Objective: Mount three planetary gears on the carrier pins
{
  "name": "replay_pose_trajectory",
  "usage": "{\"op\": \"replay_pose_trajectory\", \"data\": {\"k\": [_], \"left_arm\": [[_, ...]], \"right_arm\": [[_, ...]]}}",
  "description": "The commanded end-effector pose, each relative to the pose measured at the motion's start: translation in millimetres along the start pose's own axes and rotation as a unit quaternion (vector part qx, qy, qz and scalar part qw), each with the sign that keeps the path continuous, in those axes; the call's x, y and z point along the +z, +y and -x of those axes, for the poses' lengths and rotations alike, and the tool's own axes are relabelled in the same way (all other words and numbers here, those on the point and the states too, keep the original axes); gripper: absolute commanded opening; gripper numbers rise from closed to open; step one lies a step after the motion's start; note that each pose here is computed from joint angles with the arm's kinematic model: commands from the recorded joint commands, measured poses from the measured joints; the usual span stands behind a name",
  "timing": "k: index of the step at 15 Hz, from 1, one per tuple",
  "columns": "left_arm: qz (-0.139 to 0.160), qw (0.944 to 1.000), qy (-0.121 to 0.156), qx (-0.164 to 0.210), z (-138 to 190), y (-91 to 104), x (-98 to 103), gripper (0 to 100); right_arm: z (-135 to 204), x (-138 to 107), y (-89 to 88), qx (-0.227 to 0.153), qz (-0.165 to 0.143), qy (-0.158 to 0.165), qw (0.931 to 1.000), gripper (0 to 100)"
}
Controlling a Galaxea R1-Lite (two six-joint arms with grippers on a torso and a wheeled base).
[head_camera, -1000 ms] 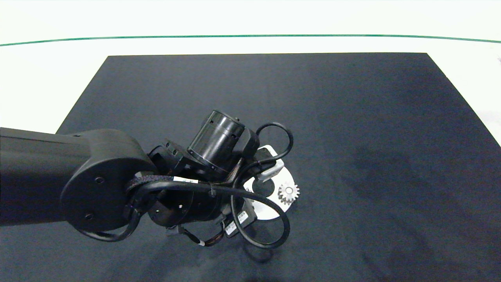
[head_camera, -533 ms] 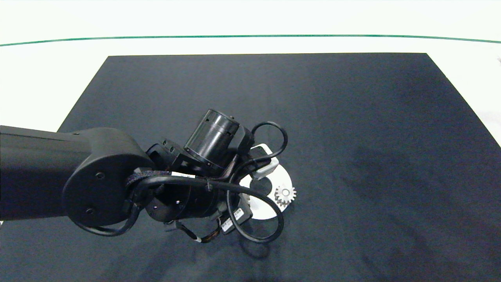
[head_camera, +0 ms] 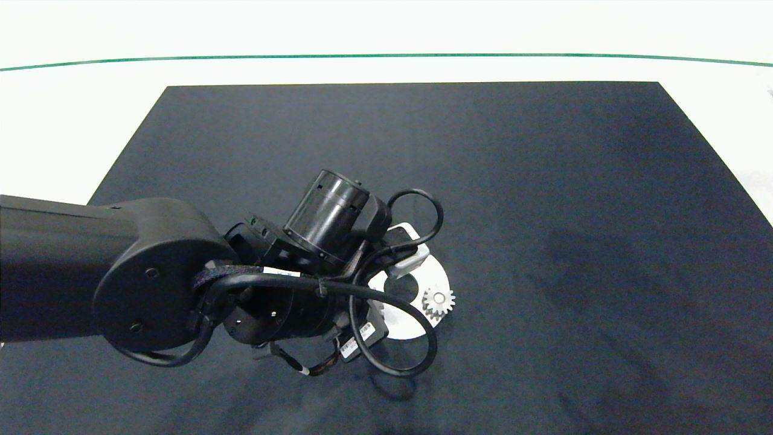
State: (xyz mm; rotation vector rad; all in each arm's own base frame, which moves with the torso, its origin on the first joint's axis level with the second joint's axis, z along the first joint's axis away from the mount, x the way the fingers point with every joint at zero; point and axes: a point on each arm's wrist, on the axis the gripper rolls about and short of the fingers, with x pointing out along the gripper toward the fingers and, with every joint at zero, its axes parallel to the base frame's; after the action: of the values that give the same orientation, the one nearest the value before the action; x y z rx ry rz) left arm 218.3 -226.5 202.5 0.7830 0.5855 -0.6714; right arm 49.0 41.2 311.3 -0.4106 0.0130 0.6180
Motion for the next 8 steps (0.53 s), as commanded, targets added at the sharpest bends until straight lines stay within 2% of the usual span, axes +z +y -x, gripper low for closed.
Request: {"op": "replay_pose_trajectory", "data": {"k": [1, 4, 5, 8], "left_arm": [[-0.002, 1.0, 0.0, -0.002, -0.1, -1.5, 0.4, 19], [-0.006, 1.0, -0.002, -0.007, 1.0, -6.1, 1.7, 19], [-0.008, 0.9999, -0.003, -0.008, 1.9, -7.2, 2.3, 100], [-0.007, 0.9999, -0.004, -0.007, 2.4, -7.0, 2.3, 100]], "right_arm": [[1.0, -0.2, -0.1, -0.001, 0.001, -0.001, 1.0, 100], [1.7, 0.1, -0.3, -0.001, 0.001, -0.002, 1.0, 100], [1.7, 0.1, -0.3, -0.001, 0.001, -0.002, 1.0, 100], [1.7, 0.1, -0.3, -0.001, 0.001, -0.002, 1.0, 100]]}}
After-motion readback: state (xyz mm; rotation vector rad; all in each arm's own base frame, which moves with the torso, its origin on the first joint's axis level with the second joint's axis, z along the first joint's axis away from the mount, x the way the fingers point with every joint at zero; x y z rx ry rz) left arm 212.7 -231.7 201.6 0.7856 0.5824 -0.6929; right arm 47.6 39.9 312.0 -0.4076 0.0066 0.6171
